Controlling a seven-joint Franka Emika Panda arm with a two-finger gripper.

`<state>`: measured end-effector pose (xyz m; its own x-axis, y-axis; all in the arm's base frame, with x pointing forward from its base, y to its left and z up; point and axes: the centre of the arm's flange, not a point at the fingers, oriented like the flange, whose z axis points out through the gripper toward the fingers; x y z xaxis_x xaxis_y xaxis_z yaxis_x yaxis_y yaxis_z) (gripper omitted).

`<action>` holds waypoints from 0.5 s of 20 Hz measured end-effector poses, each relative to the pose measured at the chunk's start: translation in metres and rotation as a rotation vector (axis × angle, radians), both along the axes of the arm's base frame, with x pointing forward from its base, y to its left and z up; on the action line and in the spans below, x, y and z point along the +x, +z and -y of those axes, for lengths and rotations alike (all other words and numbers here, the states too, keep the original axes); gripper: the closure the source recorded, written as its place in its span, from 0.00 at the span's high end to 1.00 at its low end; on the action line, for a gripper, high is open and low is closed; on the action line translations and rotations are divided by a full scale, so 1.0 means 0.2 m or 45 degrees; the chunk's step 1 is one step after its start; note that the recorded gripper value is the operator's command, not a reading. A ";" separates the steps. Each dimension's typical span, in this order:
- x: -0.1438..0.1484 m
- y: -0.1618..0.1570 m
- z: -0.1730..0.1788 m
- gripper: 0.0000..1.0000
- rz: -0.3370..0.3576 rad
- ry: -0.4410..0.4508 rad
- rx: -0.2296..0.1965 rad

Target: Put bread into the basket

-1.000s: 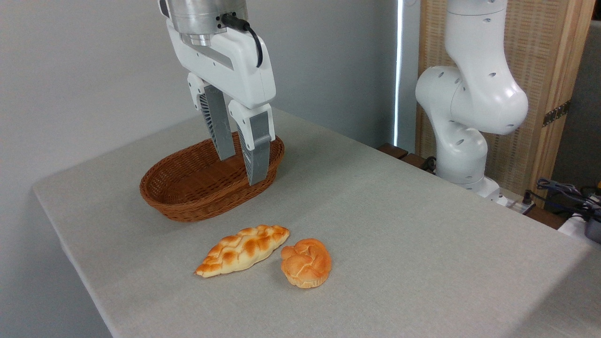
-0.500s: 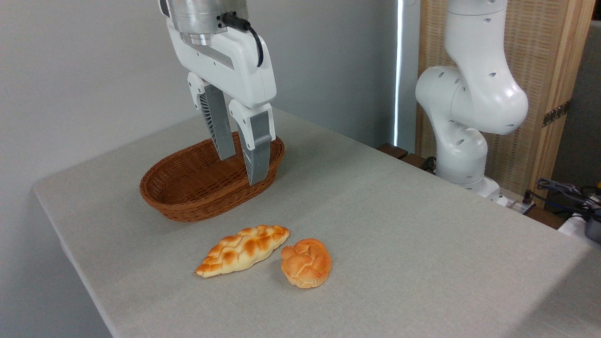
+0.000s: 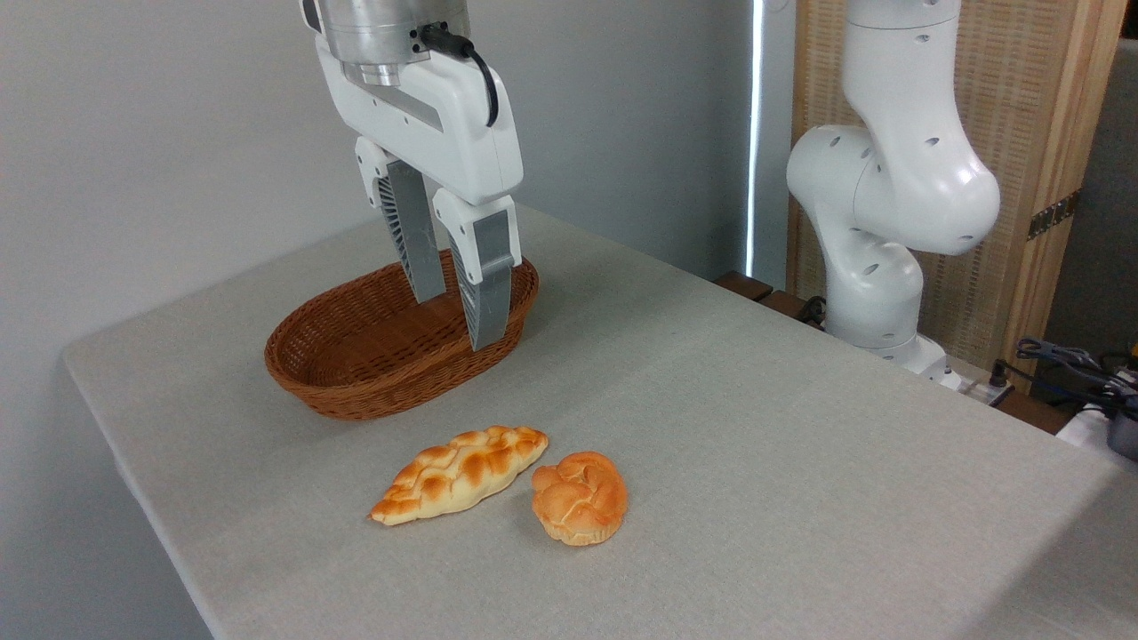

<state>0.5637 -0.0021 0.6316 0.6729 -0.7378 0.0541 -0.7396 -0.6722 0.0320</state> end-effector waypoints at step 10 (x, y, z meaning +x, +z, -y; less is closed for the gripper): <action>-0.01 -0.02 0.04 1.00 -0.037 -0.017 -0.028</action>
<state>0.5609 -0.0106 0.6281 0.6647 -0.7454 0.0508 -0.7469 -0.6614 0.0682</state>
